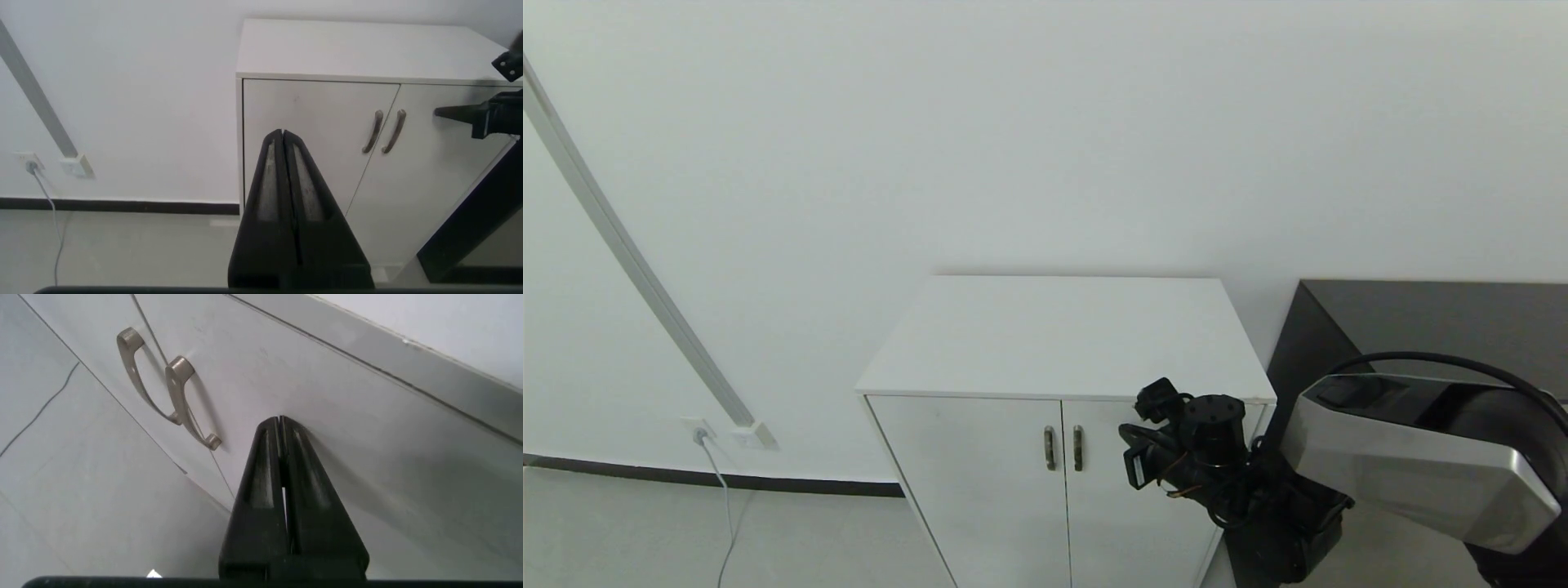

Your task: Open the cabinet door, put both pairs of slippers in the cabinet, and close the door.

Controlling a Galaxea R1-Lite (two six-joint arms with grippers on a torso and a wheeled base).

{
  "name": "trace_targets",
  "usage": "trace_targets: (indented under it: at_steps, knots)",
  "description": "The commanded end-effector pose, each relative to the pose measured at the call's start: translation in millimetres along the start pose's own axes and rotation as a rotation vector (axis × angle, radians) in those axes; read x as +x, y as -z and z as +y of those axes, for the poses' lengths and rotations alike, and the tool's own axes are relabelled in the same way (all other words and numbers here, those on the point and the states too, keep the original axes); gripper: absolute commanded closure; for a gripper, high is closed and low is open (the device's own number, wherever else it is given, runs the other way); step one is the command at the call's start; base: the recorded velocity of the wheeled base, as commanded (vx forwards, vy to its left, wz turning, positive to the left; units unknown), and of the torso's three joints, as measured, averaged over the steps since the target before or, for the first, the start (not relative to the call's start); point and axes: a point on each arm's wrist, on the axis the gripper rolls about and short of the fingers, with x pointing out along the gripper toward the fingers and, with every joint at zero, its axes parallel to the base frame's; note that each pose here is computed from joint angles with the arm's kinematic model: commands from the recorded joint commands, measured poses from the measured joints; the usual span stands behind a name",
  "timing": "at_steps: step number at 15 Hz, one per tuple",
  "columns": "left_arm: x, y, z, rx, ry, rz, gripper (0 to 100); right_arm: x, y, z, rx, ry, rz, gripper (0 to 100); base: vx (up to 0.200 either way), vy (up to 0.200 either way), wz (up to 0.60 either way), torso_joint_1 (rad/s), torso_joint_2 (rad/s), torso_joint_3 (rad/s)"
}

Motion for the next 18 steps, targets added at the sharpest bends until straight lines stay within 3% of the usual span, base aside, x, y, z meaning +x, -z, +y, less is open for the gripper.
trace_targets:
  at_steps: [1, 11, 18]
  knots:
    - [0.0, 0.0, 0.0, 0.000, 0.000, 0.000, 100, 0.5, -0.1, 0.1, -0.001, 0.000, -0.002, 100, 0.000, 0.000, 0.00, 0.000, 0.00, 0.000]
    - [0.0, 0.0, 0.0, 0.000, 0.001, 0.000, 100, -37.5, -18.1, -2.4, 0.009, 0.007, -0.034, 100, 0.000, 0.000, 0.00, 0.000, 0.00, 0.000]
    - [0.0, 0.0, 0.0, 0.000, 0.001, 0.000, 100, -106.5, -38.5, -53.7, 0.076, 0.211, -0.067, 100, 0.000, 0.000, 0.00, 0.000, 0.00, 0.000]
